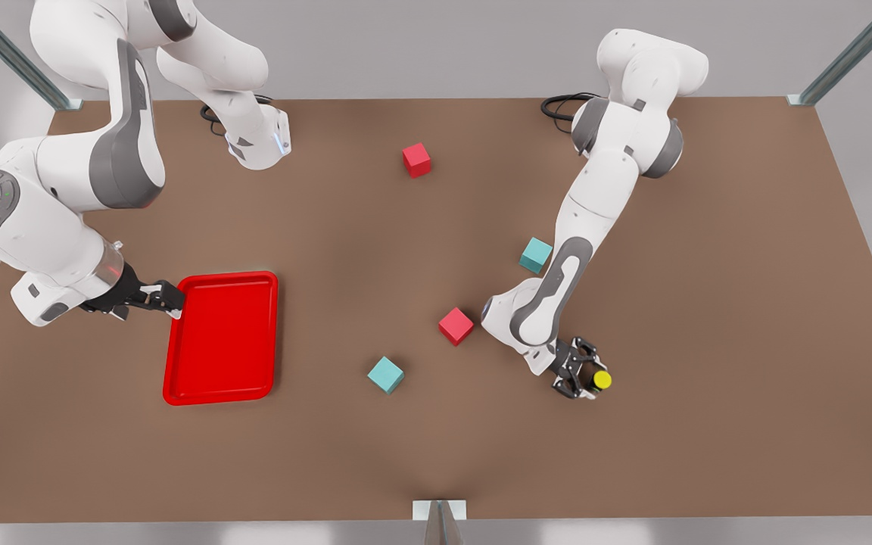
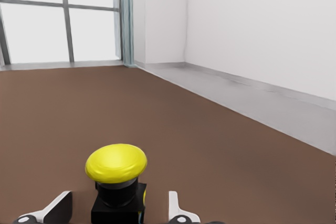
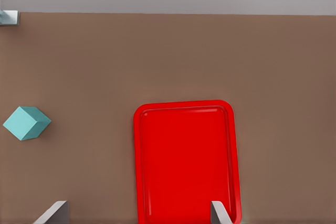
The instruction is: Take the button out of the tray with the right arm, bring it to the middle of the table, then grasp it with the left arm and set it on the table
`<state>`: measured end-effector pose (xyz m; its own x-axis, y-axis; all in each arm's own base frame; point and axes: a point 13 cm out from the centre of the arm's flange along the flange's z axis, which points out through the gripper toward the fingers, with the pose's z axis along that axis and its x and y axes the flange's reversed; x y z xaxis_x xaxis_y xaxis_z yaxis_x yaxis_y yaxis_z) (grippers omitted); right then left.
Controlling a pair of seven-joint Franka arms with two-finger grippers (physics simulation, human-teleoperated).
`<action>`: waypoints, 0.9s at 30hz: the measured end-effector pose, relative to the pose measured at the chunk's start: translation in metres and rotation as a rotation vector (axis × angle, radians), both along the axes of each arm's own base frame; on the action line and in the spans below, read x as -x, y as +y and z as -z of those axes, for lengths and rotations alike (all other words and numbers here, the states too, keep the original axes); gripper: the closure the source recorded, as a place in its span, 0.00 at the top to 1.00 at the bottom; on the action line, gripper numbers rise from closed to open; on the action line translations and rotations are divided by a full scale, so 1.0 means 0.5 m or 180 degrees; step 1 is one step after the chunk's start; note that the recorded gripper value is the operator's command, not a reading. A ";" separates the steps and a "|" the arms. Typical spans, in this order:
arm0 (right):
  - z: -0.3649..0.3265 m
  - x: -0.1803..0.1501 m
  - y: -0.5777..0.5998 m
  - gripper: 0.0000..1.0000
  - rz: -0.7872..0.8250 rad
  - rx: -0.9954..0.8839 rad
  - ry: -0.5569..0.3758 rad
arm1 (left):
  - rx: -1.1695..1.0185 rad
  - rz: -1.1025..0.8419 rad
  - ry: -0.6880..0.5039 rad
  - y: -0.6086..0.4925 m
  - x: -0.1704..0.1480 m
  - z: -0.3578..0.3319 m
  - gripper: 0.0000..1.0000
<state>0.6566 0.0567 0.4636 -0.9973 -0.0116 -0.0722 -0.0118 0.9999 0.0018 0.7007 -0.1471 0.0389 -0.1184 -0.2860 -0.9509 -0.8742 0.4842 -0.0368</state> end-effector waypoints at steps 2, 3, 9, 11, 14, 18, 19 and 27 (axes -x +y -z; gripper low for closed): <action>0.000 0.000 0.000 1.00 0.0000 0.0000 0.0000 | 0.0003 -0.0008 -0.0055 -0.005 -0.008 -0.031 1.00; 0.000 0.000 0.000 1.00 -0.0001 0.0000 -0.0001 | 0.0005 -0.0013 -0.0084 -0.006 -0.012 -0.050 1.00; -0.005 0.000 -0.002 1.00 0.0002 0.0000 -0.0010 | 0.0041 -0.0089 -0.0255 -0.020 -0.033 -0.198 1.00; -0.008 0.000 -0.002 1.00 0.0003 -0.0001 -0.0019 | 0.0278 -0.0215 -0.0288 -0.058 -0.021 -0.301 1.00; -0.010 -0.001 -0.002 1.00 0.0004 -0.0002 -0.0023 | 0.0945 -0.0576 -0.0084 -0.116 0.041 -0.444 1.00; -0.010 -0.001 -0.002 1.00 0.0002 -0.0002 -0.0023 | 0.2030 -0.1147 0.0750 -0.098 0.152 -0.587 1.00; -0.009 -0.001 -0.002 1.00 0.0002 -0.0002 -0.0021 | 0.2261 -0.1182 0.1023 -0.084 0.174 -0.616 1.00; -0.008 -0.001 -0.004 1.00 0.0002 0.0003 -0.0016 | 0.3619 -0.0681 0.2189 0.206 0.276 -0.827 1.00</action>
<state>0.6569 0.0550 0.4675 -0.9970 -0.0110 -0.0771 -0.0111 0.9999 0.0007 0.5625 -0.0439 0.4523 -0.3263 -0.9435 0.0581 -0.9316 0.3314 0.1494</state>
